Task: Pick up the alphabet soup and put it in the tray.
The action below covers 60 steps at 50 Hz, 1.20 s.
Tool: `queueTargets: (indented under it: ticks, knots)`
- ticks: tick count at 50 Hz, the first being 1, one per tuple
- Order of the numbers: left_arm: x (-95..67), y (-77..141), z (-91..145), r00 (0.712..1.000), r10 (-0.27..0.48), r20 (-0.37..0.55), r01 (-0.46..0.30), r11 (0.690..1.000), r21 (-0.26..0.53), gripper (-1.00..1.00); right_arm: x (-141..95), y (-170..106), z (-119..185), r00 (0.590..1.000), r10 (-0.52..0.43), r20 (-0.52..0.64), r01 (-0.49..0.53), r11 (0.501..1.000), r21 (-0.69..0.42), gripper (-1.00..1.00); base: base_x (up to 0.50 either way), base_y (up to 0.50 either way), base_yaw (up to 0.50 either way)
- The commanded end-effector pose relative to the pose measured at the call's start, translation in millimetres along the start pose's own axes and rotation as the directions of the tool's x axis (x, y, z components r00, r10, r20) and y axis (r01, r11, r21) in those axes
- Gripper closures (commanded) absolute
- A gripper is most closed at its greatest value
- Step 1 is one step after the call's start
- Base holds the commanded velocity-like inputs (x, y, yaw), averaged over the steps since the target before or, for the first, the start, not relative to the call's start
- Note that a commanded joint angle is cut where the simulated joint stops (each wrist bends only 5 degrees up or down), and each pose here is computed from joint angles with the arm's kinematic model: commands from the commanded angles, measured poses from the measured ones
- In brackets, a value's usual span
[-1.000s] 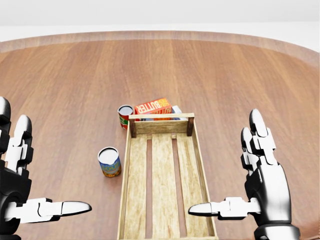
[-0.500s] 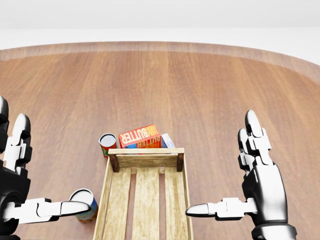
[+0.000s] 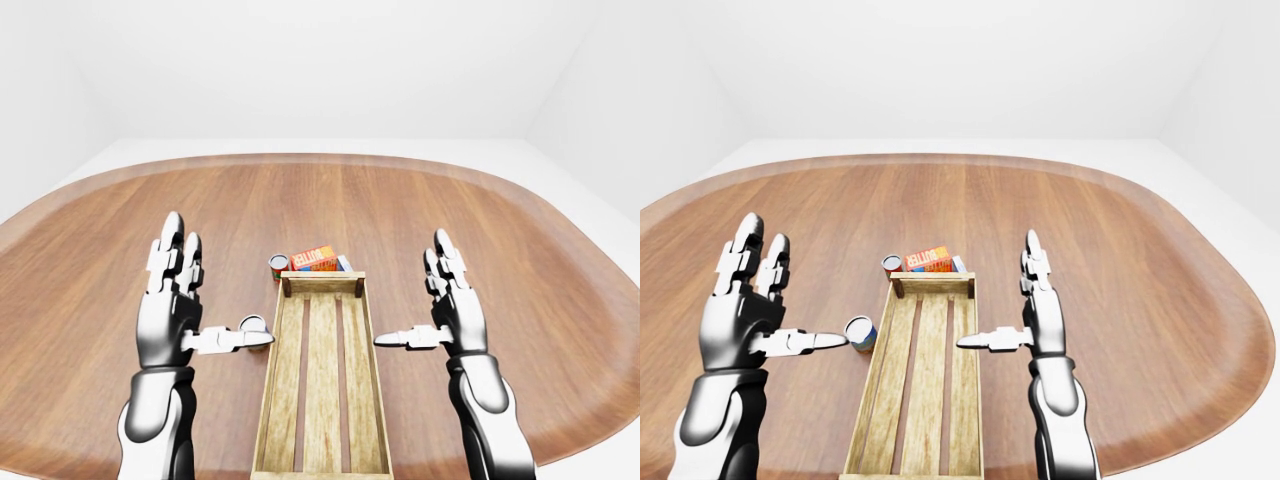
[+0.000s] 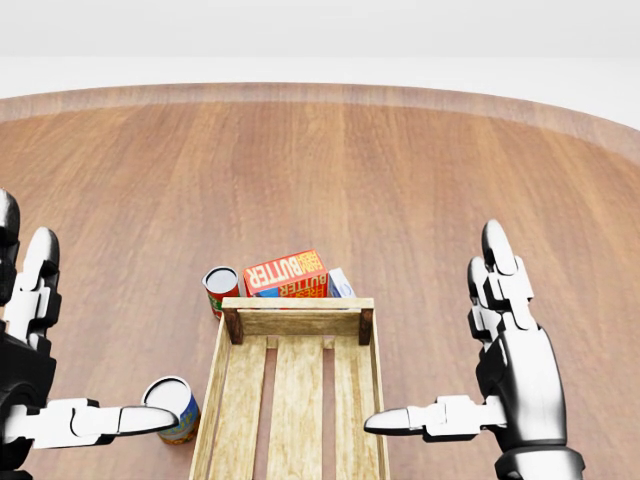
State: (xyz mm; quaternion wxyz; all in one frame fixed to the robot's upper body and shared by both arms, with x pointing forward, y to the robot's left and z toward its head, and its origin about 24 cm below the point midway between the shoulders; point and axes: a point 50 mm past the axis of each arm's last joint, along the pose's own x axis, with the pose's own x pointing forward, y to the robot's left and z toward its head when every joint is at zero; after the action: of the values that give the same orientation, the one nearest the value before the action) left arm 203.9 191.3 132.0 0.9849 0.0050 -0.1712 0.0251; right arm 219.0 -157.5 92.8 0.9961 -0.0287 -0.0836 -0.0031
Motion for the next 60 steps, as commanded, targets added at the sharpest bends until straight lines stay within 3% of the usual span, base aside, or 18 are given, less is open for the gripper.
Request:
queueTargets:
  ticks: [1,6,7,8,9,12,18,22,23,25,26,30,31,35,40,42,48,60]
  knots:
    - [8.9,-7,7,0.988,-0.155,-0.008,0.152,0.957,0.247,-1.0,0,1,4,1.0,0.002,0.019,-0.002,1.0,0.009,-1.0,0.0,0.0,0.0]
    - [16.1,-9,-3,0.975,-0.195,-0.11,0.223,0.839,0.496,-1.0,-1,-1,5,1.0,-0.005,0.019,0.005,1.0,0.009,-1.0,0.0,0.0,0.0]
    - [21.6,-10,0,0.969,-0.213,-0.126,0.246,0.771,0.587,-1.0,-2,-1,6,1.0,-0.006,0.025,0.006,1.0,0.011,-1.0,0.0,0.0,0.0]
    - [22.0,-9,-1,0.969,-0.209,-0.135,0.248,0.766,0.594,-1.0,-2,-1,6,1.0,-0.006,0.026,0.006,1.0,0.011,-1.0,0.0,0.0,0.0]
    - [28.5,-9,3,0.967,-0.214,-0.138,0.251,0.712,0.656,-1.0,-3,0,9,0.999,-0.005,0.035,0.004,1.0,0.009,-1.0,0.0,0.0,0.0]
    - [34.7,-10,8,0.961,-0.224,-0.162,0.269,0.619,0.738,-1.0,-5,-1,9,0.999,-0.008,0.034,0.008,1.0,0.006,-1.0,0.0,0.0,0.0]
    - [45.3,-3,-14,0.926,-0.207,-0.315,0.377,0.517,0.769,-1.0,1,2,4,1.0,0.003,0.018,-0.004,1.0,0.018,-1.0,0.0,0.0,0.0]
    - [48.5,8,-8,0.927,-0.14,-0.347,0.374,0.387,0.843,-1.0,-1,3,5,1.0,0.006,0.022,-0.006,1.0,0.017,-1.0,0.0,0.0,0.0]
    - [46.7,11,-18,0.921,-0.115,-0.373,0.388,0.39,0.836,-1.0,-2,2,7,1.0,0.002,0.026,-0.003,1.0,0.017,-1.0,0.0,0.0,0.0]
    - [54.2,11,-7,0.919,-0.108,-0.38,0.394,0.311,0.865,-1.0,-3,1,9,0.999,0.0,0.037,-0.001,1.0,0.016,-1.0,0.0,0.0,0.0]
    - [55.1,16,-20,0.916,-0.071,-0.396,0.397,0.315,0.862,-1.0,-3,1,11,0.999,-0.001,0.047,0.0,1.0,0.015,-1.0,0.0,0.0,0.0]
    - [65.6,18,-18,0.903,-0.052,-0.427,0.426,0.242,0.872,-1.0,-6,0,15,0.998,-0.004,0.059,0.004,1.0,0.011,-1.0,0.0,0.0,0.0]
    - [66.1,18,-28,0.902,-0.037,-0.431,0.426,0.256,0.868,-1.0,-5,0,14,0.998,-0.006,0.056,0.005,1.0,0.013,-1.0,0.0,0.0,0.0]
    - [63.1,19,-47,0.867,-0.017,-0.498,0.49,0.21,0.846,-1.0,-4,3,14,0.998,0.0,0.057,0.0,1.0,0.008,-1.0,0.0,0.0,0.0]
    - [59.8,16,-62,0.828,-0.043,-0.559,0.548,0.269,0.792,-1.0,-3,3,13,0.999,0.001,0.053,-0.001,1.0,0.009,-1.0,0.0,0.0,0.0]
    - [62.7,18,-66,0.833,-0.022,-0.554,0.541,0.245,0.804,-1.0,-3,2,13,0.998,-0.002,0.055,0.001,1.0,0.01,-1.0,0.0,0.0,0.0]
    - [63.0,16,-89,0.788,-0.028,-0.615,0.598,0.27,0.755,-1.0,-6,-1,18,0.997,-0.014,0.071,0.014,1.0,0.009,-1.0,0.0,0.0,0.0]
    - [57.2,12,-122,0.755,-0.03,-0.655,0.634,0.288,0.717,-1.0,-6,-2,16,0.998,-0.018,0.063,0.018,1.0,0.012,-1.0,0.0,0.0,0.0]
